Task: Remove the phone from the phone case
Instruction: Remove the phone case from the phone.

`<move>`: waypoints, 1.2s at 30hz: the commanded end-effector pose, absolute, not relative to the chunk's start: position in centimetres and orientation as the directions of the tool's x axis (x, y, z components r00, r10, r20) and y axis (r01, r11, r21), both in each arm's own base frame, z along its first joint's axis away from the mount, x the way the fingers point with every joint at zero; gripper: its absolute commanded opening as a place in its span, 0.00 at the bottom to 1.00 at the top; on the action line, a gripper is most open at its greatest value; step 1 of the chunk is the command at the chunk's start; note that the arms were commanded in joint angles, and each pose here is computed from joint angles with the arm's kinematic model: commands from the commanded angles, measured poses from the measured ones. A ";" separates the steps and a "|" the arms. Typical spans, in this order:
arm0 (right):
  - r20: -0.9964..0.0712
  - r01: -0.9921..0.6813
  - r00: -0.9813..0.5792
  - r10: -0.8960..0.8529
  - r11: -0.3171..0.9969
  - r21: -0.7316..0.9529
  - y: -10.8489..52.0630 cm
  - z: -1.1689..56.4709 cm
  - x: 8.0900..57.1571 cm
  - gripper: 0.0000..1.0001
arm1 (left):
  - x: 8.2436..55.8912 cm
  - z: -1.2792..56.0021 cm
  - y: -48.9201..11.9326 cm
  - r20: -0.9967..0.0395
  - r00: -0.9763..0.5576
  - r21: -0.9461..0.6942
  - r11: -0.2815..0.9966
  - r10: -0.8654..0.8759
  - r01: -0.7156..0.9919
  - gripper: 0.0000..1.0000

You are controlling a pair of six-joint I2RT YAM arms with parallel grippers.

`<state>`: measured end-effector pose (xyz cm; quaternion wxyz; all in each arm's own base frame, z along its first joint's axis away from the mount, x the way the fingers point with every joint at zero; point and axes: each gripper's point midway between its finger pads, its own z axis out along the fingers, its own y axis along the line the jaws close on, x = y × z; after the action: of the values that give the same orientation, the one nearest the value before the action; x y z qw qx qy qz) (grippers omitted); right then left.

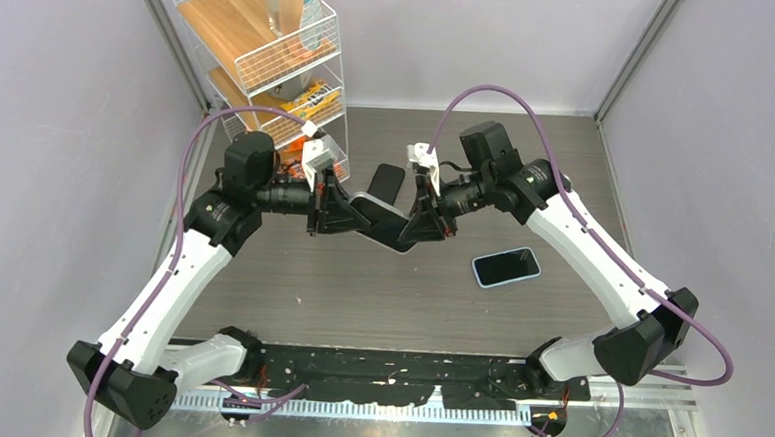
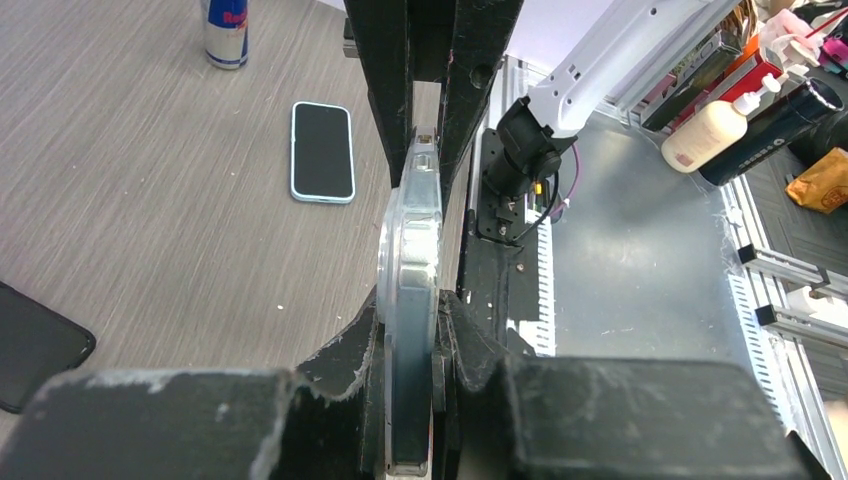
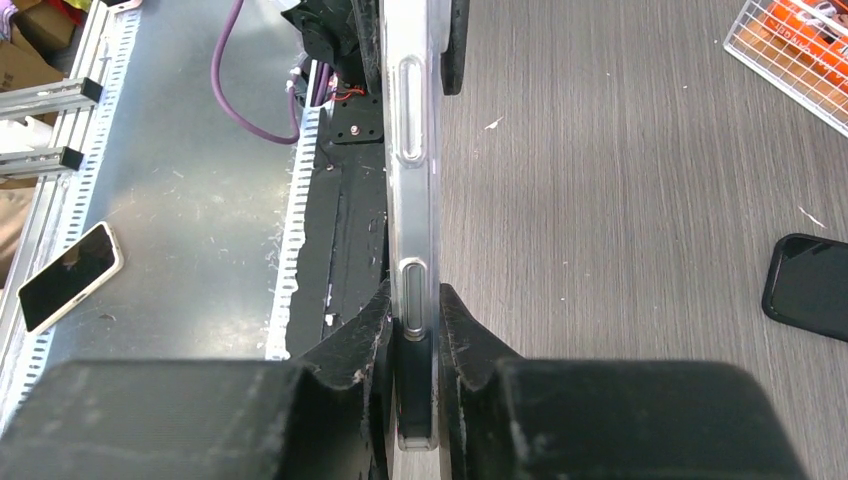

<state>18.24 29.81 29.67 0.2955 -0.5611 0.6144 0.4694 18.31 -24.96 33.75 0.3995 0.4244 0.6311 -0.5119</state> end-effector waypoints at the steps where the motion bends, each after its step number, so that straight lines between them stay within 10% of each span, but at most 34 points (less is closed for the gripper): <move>1: -0.902 -0.975 -0.178 -0.394 -0.053 0.216 29.6 30.2 18.2 0.06 | 17.9 35.8 -25.0 -0.970 -0.227 -0.219 0.087 0.083 0.972 0.19; 13: -0.910 -0.987 -0.131 -0.394 -0.029 0.155 28.9 30.4 18.3 0.05 | 19.3 36.4 -25.0 -0.963 -0.260 -0.247 0.158 0.066 0.956 0.85; 25: -0.904 -0.995 -0.089 -0.419 0.004 0.096 28.3 29.7 18.6 0.06 | 20.8 37.9 -26.1 -0.931 -0.363 -0.355 0.159 0.024 0.921 0.78; 36: -0.902 -0.996 -0.083 -0.423 0.018 0.083 28.2 29.6 18.8 0.05 | 21.6 36.9 -26.6 -0.900 -0.435 -0.426 0.155 0.025 0.891 0.50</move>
<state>19.09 27.89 26.77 0.3094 -0.5612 0.6565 0.3978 21.44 -26.38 35.12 0.3789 0.3475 0.6680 -0.5381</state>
